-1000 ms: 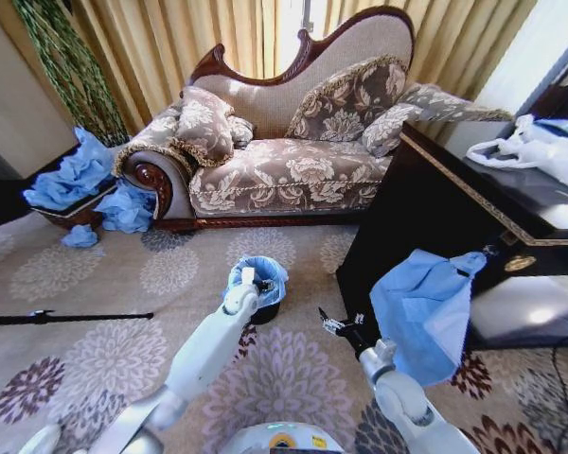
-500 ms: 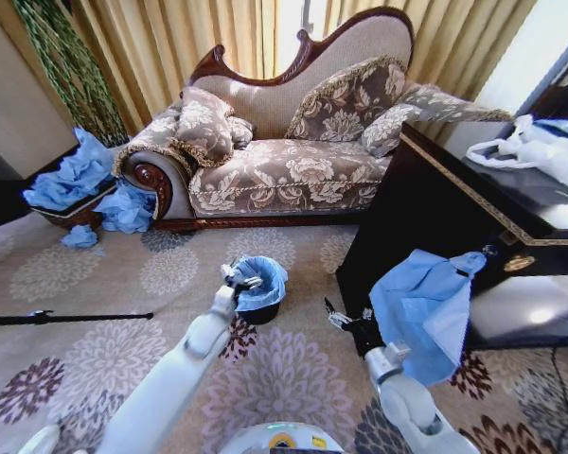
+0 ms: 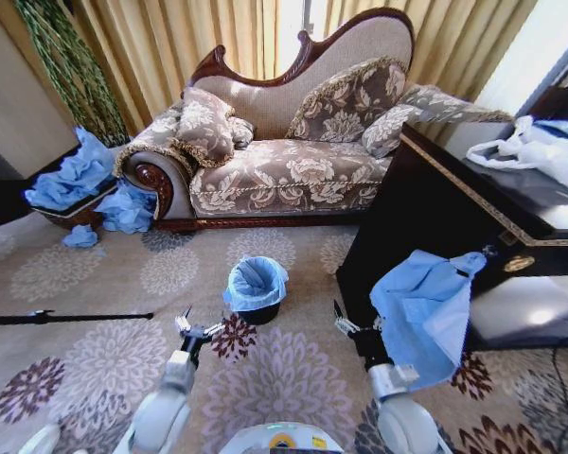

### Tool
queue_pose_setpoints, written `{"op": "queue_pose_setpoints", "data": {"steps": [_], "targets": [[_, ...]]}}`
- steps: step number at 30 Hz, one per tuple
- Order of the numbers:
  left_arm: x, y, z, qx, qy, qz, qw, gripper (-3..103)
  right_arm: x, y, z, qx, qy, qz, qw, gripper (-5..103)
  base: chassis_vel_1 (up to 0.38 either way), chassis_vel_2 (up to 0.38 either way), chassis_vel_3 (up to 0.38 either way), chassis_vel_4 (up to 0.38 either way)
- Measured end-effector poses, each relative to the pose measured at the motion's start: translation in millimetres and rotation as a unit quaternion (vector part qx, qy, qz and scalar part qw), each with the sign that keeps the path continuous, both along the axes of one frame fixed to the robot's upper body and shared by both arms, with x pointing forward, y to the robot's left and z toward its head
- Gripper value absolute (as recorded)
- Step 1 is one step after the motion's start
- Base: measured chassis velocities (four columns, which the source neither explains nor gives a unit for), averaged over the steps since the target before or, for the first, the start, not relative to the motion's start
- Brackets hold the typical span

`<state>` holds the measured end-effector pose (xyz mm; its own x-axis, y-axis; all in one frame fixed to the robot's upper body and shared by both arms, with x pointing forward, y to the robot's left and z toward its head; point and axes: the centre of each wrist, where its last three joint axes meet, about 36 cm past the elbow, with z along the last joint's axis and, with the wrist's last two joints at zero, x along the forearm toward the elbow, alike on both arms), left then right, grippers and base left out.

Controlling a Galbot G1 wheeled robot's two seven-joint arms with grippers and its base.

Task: Place a garbage bag over the trash bin.

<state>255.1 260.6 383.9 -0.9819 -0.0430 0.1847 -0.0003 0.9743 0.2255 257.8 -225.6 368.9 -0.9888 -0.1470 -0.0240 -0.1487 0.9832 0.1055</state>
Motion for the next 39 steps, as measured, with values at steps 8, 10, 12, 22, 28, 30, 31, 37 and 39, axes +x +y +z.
{"op": "queue_pose_setpoints", "data": {"steps": [8,10,12,22,28,30,31,37,39], "targets": [[-22,-12,13,-0.017,-0.023,0.014,0.9995,100,-41,6,13,0.015,0.0,0.01,1.0,100,0.0,0.0,0.0,0.0],[-23,-13,15,-0.019,-0.025,0.015,0.9994,100,-42,6,15,0.016,-0.002,0.011,1.0,100,0.0,0.0,0.0,0.0],[-25,-14,22,-0.023,-0.03,0.013,0.9992,100,-43,7,23,0.021,-0.01,0.011,1.0,100,0.0,0.0,0.0,0.0],[-35,-12,42,-0.022,-0.042,0.014,0.9988,100,-50,10,39,0.04,-0.017,0.012,0.999,100,0.0,0.0,0.0,0.0],[-39,-16,47,-0.043,-0.041,0.012,0.9982,100,-47,11,48,0.041,-0.013,0.013,0.999,100,0.0,0.0,0.0,0.0],[-38,-16,49,-0.043,-0.043,0.012,0.9981,100,-47,11,48,0.042,-0.013,0.014,0.999,100,0.0,0.0,0.0,0.0],[-38,-16,50,-0.042,-0.045,0.011,0.998,100,-46,12,48,0.043,-0.013,0.014,0.999,100,0.0,0.0,0.0,0.0],[-37,-14,51,-0.04,-0.051,0.014,0.9978,100,-39,18,50,0.049,-0.009,0.021,0.999,100,0.0,0.0,0.0,0.0],[-35,-13,51,-0.042,-0.052,0.015,0.9976,100,-37,18,49,0.048,-0.008,0.02,0.999,100,0.0,0.0,0.0,0.0]]}}
